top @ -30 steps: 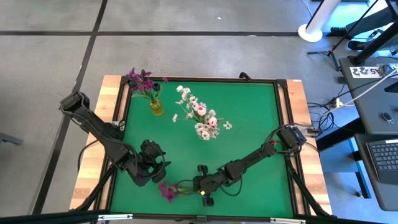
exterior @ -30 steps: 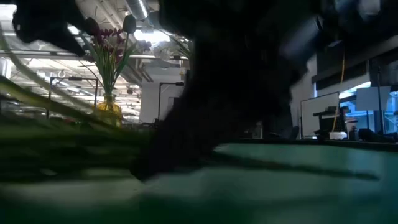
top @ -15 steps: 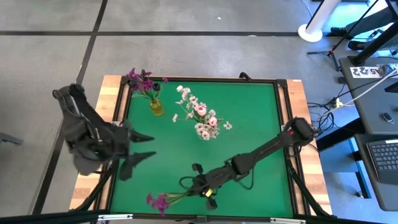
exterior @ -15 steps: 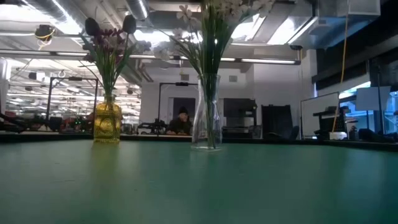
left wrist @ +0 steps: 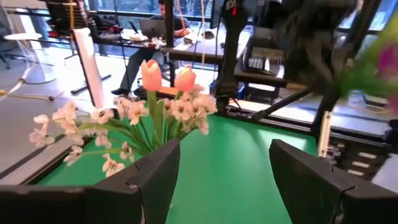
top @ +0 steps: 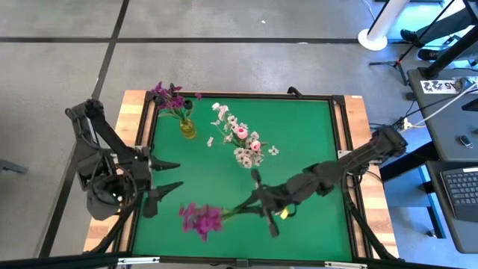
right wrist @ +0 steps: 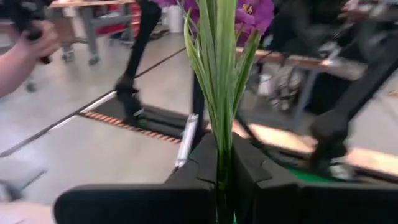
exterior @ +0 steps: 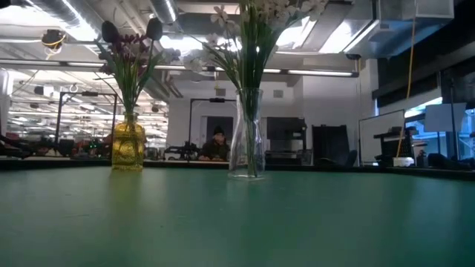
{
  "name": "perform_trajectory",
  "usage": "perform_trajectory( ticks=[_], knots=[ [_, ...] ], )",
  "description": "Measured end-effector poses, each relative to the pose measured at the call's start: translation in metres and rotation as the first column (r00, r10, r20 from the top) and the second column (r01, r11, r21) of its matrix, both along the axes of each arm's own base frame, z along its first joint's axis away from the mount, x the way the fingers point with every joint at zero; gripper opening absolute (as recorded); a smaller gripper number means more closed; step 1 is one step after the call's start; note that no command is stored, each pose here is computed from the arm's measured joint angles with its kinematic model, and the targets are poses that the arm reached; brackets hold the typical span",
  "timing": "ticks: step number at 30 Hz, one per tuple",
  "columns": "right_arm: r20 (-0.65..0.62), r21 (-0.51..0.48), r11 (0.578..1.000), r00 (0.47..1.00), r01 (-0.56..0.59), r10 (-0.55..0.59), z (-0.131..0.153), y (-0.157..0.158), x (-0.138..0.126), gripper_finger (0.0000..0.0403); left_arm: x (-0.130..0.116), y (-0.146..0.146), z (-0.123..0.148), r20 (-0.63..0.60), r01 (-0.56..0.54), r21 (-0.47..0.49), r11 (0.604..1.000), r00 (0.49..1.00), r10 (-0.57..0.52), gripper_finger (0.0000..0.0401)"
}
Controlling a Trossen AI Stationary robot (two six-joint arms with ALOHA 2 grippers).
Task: Sort flowers into vase by color
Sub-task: Put the purple flowers into the yellow vase
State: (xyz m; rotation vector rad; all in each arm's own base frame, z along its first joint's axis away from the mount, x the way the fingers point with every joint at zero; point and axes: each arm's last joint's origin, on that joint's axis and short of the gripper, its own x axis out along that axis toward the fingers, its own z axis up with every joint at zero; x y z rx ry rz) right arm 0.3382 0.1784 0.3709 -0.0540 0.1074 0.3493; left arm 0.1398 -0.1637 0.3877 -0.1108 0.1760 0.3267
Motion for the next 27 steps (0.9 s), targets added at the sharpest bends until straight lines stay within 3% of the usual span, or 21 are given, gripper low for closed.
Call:
perform_trajectory(
  ticks=[5,9,12,16,23,27],
  knots=[
    [0.087,-0.032,0.996,0.993,0.082,-0.079,0.023,-0.013,-0.013,0.0014,0.011,-0.007,-0.023,0.023,-0.035,0.009,0.999,0.999,0.035,0.0243],
    [0.121,-0.022,0.993,0.986,0.114,-0.110,0.027,-0.026,-0.007,0.0019,0.030,-0.015,-0.039,0.035,0.005,0.016,1.000,0.999,-0.006,0.0243],
    [0.123,-0.007,0.993,0.986,0.114,-0.112,0.025,-0.038,0.002,0.0015,0.048,-0.020,-0.036,0.083,0.100,-0.011,0.995,0.992,-0.099,0.0243],
    [0.128,0.031,0.996,0.988,0.088,-0.092,0.021,-0.050,0.008,0.0016,0.071,-0.022,-0.027,0.176,0.226,0.024,0.974,0.958,-0.227,0.0243],
    [0.151,0.061,0.997,0.987,0.053,-0.061,0.020,-0.051,0.008,0.0016,0.098,-0.007,-0.026,0.236,0.180,0.058,0.982,0.953,-0.189,0.0243],
    [0.148,0.060,0.997,0.987,0.050,-0.059,0.020,-0.051,0.008,0.0019,0.113,-0.003,-0.022,0.325,0.269,0.060,0.961,0.905,-0.274,0.0243]
  ],
)
